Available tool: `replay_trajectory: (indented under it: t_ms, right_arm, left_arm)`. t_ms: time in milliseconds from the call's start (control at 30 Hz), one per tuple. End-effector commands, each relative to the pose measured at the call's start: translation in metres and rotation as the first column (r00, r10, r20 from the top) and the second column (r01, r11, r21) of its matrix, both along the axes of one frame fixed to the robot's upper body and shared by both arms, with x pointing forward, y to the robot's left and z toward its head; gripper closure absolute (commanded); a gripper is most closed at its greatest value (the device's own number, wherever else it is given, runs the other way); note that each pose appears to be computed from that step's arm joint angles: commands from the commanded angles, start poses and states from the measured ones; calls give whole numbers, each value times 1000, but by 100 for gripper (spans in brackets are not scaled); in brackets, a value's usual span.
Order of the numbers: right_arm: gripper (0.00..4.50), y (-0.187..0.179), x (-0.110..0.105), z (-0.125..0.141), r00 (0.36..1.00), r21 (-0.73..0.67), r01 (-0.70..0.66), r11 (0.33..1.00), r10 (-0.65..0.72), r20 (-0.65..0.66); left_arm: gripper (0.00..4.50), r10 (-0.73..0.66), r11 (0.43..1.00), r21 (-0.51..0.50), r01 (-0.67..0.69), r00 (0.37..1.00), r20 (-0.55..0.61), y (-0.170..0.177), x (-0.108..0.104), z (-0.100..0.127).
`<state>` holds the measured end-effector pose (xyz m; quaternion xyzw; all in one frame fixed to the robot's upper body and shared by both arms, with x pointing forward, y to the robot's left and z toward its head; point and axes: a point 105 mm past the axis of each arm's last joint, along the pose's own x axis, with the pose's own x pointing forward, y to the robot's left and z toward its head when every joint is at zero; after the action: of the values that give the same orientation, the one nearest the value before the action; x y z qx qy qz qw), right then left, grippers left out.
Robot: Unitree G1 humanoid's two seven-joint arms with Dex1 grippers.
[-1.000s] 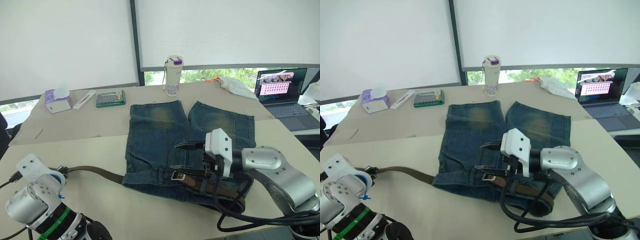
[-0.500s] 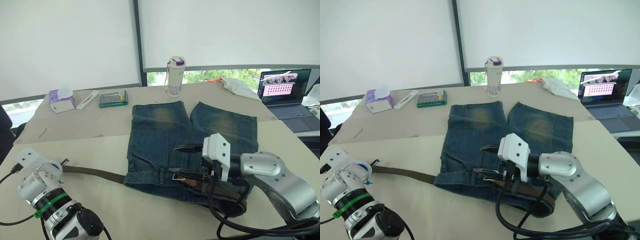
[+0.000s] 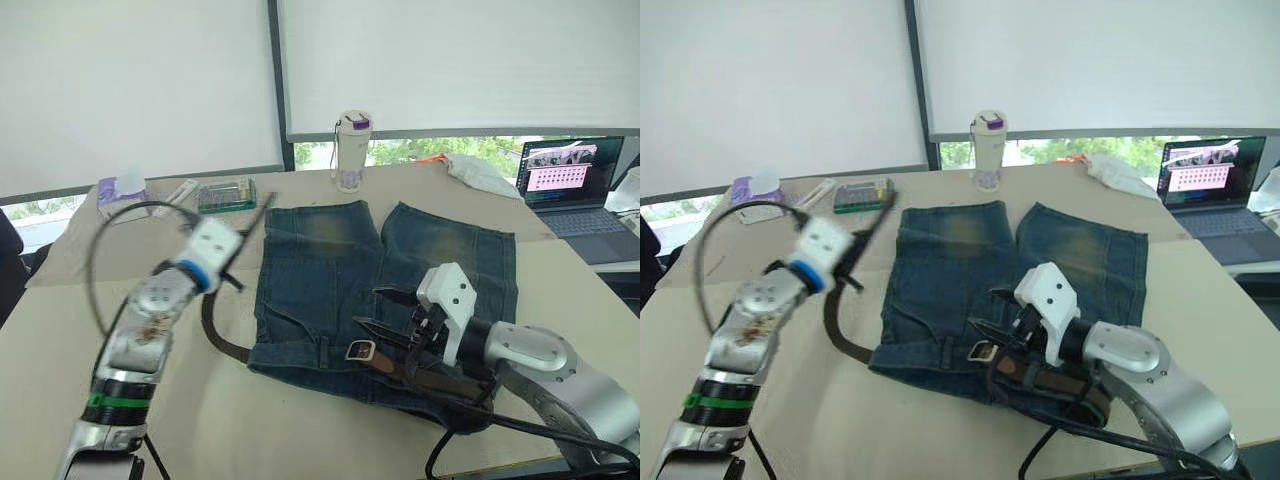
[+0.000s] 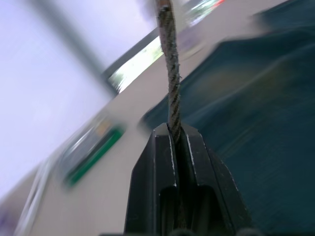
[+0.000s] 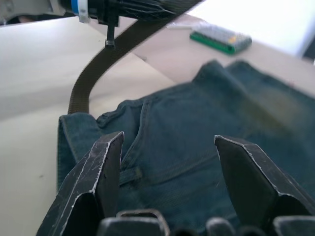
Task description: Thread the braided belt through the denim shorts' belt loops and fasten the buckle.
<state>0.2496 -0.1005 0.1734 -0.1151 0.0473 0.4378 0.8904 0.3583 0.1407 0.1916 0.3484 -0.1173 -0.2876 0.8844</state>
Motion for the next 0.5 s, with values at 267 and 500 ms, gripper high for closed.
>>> replay_trajectory:
  t_ms: [267, 500]
  right_arm:
    - [123, -9, -7, 20, 973, 314, 181, 932, -123, -196]
    - [123, 7, 0, 48, 959, 491, 207, 846, -75, -275]
  left_arm:
    - [445, -567, 791, 456, 408, 768, 297, -68, -28, 16]
    - [445, -665, 721, 522, 455, 667, 337, -85, -27, 19]
